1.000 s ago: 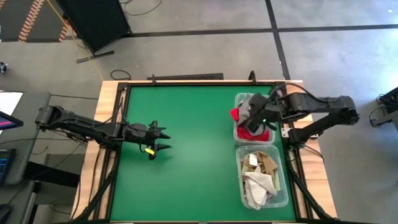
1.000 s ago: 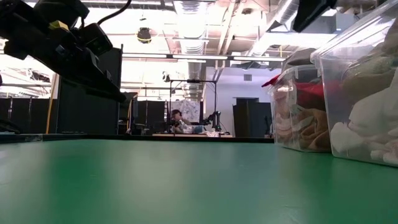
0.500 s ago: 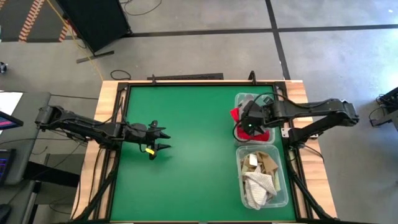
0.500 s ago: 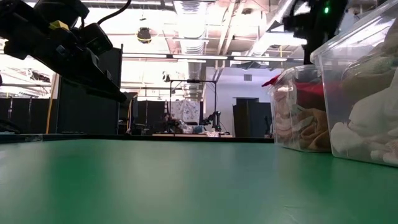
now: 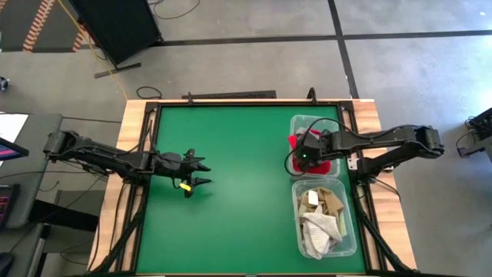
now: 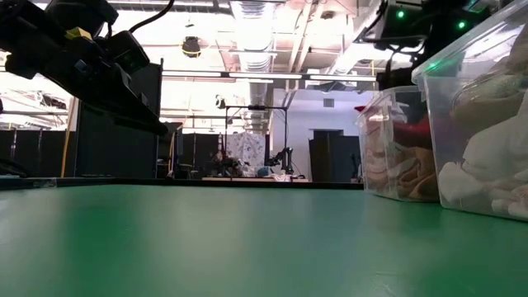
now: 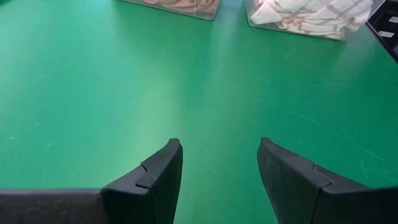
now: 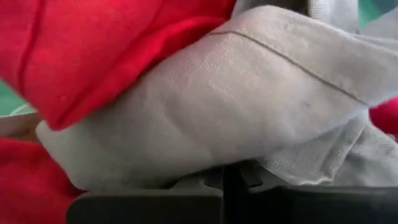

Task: Sort towels by color in basket
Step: Put the grey towel into the top transparent bin

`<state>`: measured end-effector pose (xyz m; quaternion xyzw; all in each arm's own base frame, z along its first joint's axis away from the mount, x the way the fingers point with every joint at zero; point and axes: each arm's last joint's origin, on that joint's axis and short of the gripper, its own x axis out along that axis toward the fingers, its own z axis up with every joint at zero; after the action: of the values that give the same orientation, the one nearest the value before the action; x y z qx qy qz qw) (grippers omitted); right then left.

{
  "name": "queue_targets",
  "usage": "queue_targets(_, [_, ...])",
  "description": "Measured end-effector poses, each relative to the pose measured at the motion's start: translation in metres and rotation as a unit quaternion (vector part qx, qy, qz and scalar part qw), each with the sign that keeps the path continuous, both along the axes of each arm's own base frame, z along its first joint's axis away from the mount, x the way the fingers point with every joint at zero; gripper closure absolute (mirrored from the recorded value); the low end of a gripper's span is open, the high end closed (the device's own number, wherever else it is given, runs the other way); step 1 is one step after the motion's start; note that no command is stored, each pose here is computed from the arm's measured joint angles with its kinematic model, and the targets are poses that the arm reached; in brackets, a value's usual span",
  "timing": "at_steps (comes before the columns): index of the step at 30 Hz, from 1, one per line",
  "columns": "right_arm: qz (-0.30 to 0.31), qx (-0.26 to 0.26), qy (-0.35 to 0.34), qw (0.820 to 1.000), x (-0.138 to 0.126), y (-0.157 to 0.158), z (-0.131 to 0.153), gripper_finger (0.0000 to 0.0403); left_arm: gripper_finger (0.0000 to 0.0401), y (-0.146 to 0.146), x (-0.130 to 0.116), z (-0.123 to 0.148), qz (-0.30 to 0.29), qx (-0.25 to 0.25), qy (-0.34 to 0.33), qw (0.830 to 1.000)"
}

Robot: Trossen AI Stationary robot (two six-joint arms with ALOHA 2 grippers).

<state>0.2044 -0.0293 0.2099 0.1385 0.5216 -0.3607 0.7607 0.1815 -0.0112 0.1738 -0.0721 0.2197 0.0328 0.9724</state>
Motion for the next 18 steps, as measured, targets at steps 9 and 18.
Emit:
queue_targets(9, [0.012,0.015,-0.014,1.000,0.005,0.002,0.017,0.0367,0.0203,0.000,0.000,0.000,0.001,-0.003,0.000,1.000])
queue_targets(18, [0.079,0.008,-0.043,0.996,0.013,0.021,0.083,0.0366,0.0203,0.000,0.000,0.000,0.002,-0.004,0.000,1.000])
